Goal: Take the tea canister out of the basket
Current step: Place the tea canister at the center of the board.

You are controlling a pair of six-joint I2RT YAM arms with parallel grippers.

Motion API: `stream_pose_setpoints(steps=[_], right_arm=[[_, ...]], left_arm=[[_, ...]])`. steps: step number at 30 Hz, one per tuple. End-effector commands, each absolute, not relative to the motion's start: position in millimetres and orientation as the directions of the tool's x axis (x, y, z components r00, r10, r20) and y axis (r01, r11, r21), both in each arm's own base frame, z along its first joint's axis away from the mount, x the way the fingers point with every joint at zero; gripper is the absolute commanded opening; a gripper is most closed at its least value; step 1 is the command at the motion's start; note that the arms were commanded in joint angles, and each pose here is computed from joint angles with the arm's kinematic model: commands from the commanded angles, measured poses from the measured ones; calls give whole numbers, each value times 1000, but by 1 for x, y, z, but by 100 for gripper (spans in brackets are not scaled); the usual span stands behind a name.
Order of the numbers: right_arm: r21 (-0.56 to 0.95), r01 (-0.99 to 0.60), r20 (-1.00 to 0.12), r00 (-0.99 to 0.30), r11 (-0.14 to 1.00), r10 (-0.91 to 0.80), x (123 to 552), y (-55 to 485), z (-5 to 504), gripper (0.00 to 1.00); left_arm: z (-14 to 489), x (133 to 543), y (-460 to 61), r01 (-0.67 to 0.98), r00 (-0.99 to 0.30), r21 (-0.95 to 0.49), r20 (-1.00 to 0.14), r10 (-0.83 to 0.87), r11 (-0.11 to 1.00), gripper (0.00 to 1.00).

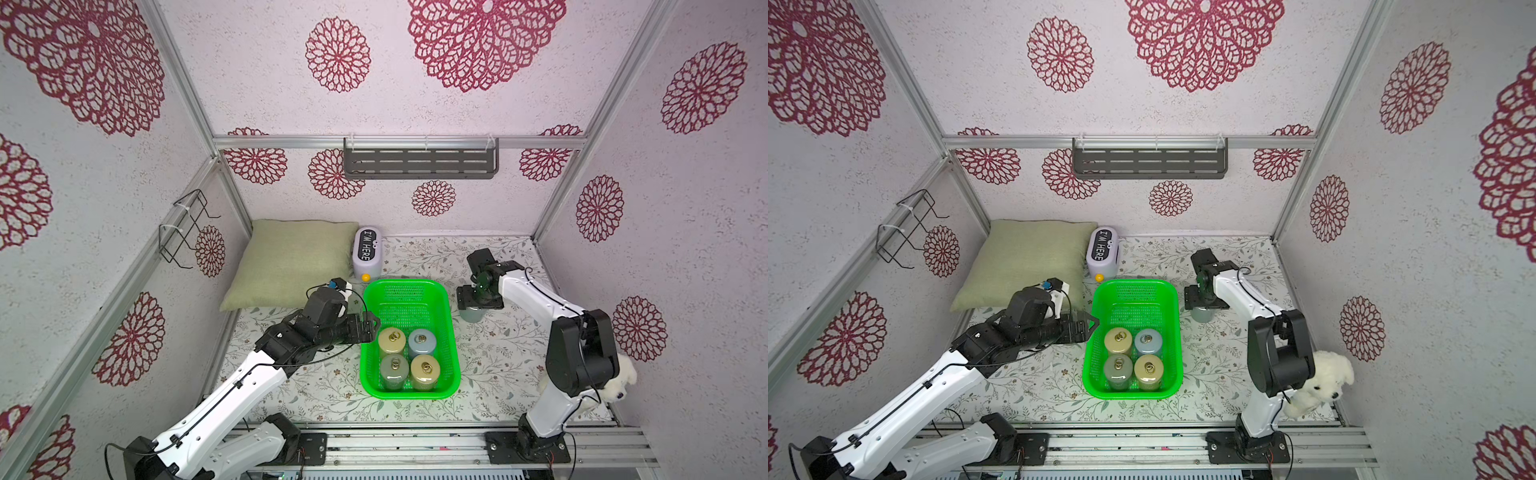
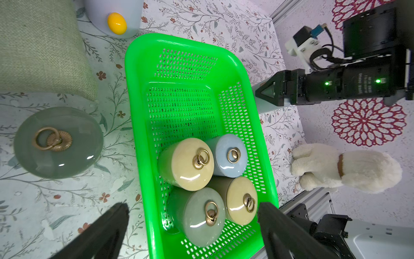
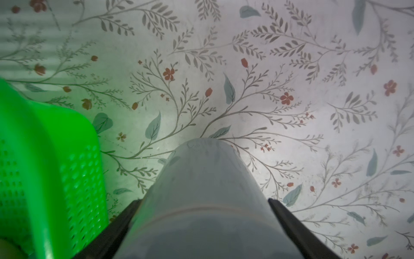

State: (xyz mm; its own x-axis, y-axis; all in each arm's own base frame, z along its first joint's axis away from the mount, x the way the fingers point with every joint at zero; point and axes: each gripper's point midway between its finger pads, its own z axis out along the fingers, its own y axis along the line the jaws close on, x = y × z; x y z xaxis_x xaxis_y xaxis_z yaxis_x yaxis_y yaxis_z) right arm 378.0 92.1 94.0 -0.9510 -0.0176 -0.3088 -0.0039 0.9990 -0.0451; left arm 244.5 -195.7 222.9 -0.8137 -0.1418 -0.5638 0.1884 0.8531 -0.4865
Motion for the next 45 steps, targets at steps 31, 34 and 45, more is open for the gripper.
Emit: stream_pose_setpoints(steps=[31,34,45], right_arm=[[76,49,-413,-908,996,76,397,103,134,99],[101,58,-444,-891,993,97,392,104,155,99],[136,-171,-547,-834,976,-70,336,168,211,99]], left_arm=[[221,246,-196,186,-804,-472,-577,-143,862,97],[219,247,-195,181,-805,-462,-577,-139,868,97],[214,254,-195,160,-808,-420,-576,-126,893,97]])
